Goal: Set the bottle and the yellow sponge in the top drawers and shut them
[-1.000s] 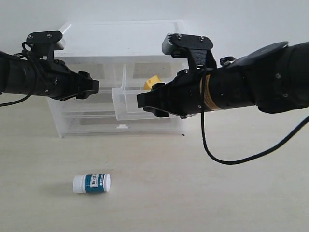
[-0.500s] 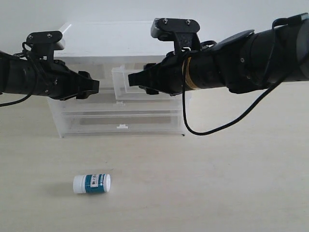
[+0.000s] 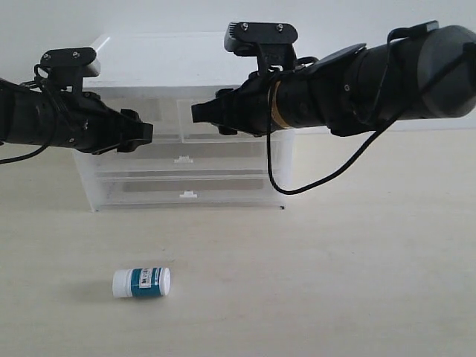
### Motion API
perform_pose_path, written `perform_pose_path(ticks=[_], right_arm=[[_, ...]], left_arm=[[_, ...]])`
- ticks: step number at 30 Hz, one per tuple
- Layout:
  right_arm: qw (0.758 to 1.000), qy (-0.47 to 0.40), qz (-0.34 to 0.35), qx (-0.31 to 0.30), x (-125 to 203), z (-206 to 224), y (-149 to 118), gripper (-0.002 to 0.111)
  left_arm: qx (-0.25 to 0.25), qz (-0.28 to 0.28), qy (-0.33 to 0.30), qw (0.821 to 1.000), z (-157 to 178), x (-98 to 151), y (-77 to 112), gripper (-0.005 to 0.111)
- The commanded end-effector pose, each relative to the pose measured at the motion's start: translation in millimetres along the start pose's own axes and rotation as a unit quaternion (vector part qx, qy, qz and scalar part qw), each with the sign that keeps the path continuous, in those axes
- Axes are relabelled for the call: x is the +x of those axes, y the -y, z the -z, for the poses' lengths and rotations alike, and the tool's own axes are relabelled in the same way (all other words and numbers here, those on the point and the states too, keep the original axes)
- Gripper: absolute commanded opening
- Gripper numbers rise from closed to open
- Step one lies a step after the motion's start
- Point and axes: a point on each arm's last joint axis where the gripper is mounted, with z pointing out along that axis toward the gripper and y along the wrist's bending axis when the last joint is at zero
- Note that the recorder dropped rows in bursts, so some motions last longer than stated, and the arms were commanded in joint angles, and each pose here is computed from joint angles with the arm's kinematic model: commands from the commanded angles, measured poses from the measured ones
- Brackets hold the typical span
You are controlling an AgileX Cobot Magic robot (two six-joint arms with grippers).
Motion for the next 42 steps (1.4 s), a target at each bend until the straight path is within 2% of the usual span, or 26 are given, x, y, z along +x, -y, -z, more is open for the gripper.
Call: perform_pose_path(ticks=[1,7,12,22,25,27,30,34,39,42], right_arm=[[1.0,0.017,0.004,0.018,-8.0,-0.5,3.2,0.049],[1.0,0.028,0.005,0.011,-16.4,-0.2,0.7,0.049],[0.999,0.037,0.015,0.033,-18.7,0.2,4.5,0.049],[0.999,0.025,0.015,-0.025,-20.2,12.3,-7.1,0.049],[1.0,0.016,0.015,-0.016,-12.5,17.4,-4.4,0.047],[1.0,0.013,0.018,-0.01,-8.9,21.4,-3.0,0.036],[0.999,0.011,0.03,-0.005,-6.4,24.4,-1.6,0.0],[0.999,0.015,0.032,0.007,-7.2,24.4,0.5,0.0],[0.998,0.031,0.032,0.05,-10.8,24.6,8.1,0.0],[0.998,0.03,0.033,0.05,-10.9,23.8,8.7,0.0]], left_arm=[[-0.041,-0.012,0.02,0.999,-1.5,-12.9,-8.8,0.059],[-0.041,-0.015,0.02,0.999,-1.5,-12.9,-8.8,0.059],[-0.042,-0.029,0.018,0.999,-1.5,-12.7,-8.8,0.059],[-0.043,-0.029,0.018,0.999,-1.5,-12.7,-9.0,0.059],[-0.043,-0.029,0.018,0.999,-1.5,-12.7,-9.0,0.059],[-0.043,-0.029,0.018,0.999,-1.5,-12.7,-9.0,0.059],[-0.043,-0.029,0.018,0.999,-1.5,-12.7,-9.0,0.059],[-0.035,-0.029,0.017,0.999,-1.6,-11.9,-7.7,0.059],[-0.016,-0.028,0.012,0.999,-2.0,-9.4,-4.3,0.059],[-0.015,-0.028,0.012,0.999,-2.0,-9.3,-4.1,0.059]])
